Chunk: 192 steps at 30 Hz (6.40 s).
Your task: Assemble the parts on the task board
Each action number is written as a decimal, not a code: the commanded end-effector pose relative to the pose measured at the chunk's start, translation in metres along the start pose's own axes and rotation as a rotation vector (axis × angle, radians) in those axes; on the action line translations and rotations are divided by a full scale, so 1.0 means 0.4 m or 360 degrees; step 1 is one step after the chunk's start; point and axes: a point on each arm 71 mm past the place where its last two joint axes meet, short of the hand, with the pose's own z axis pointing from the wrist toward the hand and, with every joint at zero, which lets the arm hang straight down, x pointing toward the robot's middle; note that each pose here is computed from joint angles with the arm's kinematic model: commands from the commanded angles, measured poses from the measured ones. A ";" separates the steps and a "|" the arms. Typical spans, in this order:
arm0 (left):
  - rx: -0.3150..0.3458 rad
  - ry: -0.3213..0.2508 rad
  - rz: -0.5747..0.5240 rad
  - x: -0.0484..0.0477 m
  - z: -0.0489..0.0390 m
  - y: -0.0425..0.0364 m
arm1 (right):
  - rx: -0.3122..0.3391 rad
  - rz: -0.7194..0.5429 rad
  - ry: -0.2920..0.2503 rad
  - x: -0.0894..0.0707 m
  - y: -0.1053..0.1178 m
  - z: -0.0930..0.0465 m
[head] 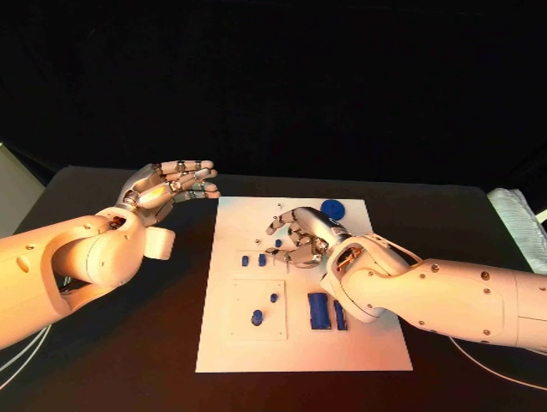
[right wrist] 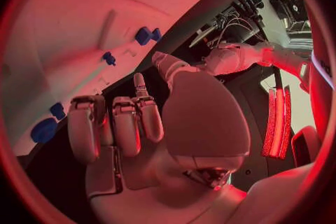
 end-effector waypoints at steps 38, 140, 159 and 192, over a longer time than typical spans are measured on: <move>0.0014 0.0032 -0.0008 0.007 0.001 -0.002 | 0.0035 -0.0260 0.0168 0.064 0.020 0.012; -0.0040 0.0000 -0.0003 -0.008 0.000 0.037 | 0.0474 -0.0259 -0.0266 -0.302 -0.327 -0.096; -0.0047 -0.0007 0.0004 -0.012 -0.001 0.039 | 0.0366 -0.0353 -0.0245 -0.251 -0.330 -0.071; -0.0054 -0.0019 0.0011 -0.018 -0.006 0.037 | 0.0390 -0.0420 -0.0218 -0.229 -0.361 -0.067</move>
